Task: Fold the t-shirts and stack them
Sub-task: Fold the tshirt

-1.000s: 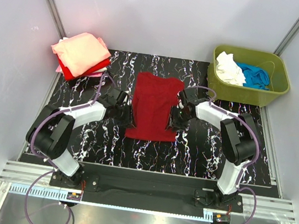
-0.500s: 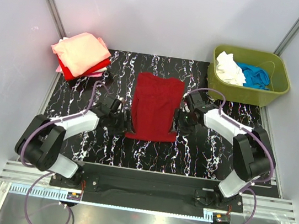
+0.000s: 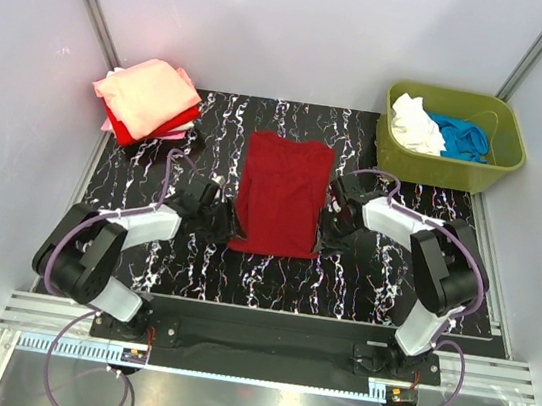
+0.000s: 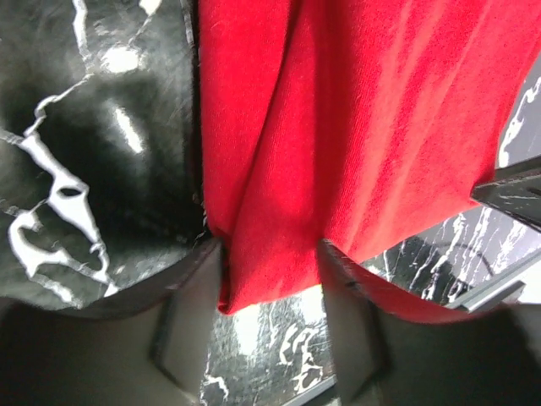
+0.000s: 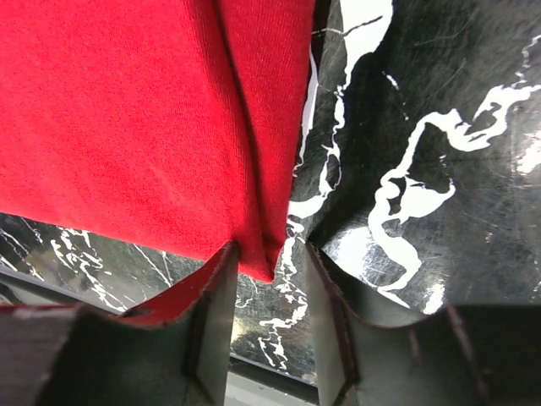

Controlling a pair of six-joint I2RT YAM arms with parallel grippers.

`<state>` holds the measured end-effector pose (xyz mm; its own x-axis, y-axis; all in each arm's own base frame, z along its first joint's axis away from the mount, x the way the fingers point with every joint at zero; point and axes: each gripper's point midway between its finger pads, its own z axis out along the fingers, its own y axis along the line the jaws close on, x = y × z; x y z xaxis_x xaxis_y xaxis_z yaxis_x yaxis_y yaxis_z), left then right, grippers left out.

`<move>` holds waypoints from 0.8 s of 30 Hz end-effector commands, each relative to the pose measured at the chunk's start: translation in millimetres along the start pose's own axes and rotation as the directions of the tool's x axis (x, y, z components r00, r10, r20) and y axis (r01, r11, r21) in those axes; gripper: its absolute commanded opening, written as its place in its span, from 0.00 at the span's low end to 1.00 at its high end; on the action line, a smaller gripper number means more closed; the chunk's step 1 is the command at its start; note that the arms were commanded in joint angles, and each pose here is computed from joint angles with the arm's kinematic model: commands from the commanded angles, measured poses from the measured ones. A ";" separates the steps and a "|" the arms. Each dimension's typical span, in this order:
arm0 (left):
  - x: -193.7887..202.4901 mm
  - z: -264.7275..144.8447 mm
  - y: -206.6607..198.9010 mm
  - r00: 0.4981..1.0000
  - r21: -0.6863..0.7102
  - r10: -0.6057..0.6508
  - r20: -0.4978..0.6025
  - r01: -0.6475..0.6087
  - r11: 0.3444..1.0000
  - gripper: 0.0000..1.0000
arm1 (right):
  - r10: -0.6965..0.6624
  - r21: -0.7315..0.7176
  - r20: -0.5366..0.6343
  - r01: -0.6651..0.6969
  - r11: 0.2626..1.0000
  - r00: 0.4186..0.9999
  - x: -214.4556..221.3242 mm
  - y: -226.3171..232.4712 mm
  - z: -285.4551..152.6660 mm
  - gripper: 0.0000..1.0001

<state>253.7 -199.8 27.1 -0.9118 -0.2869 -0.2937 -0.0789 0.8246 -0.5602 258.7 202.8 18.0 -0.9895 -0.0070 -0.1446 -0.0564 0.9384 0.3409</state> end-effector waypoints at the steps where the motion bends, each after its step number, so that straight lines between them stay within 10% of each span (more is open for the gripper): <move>1: 6.1 12.4 1.4 1.000 0.025 -0.013 -0.027 0.014 1.000 0.48 | -0.027 -0.017 0.013 0.027 0.999 1.000 -10.3 10.0 -3.2 0.43; 11: 8.8 8.8 -11.0 0.999 0.052 0.000 -0.036 0.002 0.999 0.02 | -0.032 -0.098 0.026 0.035 0.995 0.999 -10.0 24.0 -5.5 0.00; 24: 92.0 -53.3 -41.6 0.994 0.056 0.065 -0.083 -0.060 0.997 0.00 | 0.072 -0.176 -0.055 -0.081 0.981 0.996 85.0 14.3 -64.1 0.00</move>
<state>176.0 -240.2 59.9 -0.9441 -0.1635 -0.2863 0.0458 0.7950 -0.6048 196.4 191.7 48.7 -0.9924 0.0211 -0.1214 -0.0358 0.8933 0.4481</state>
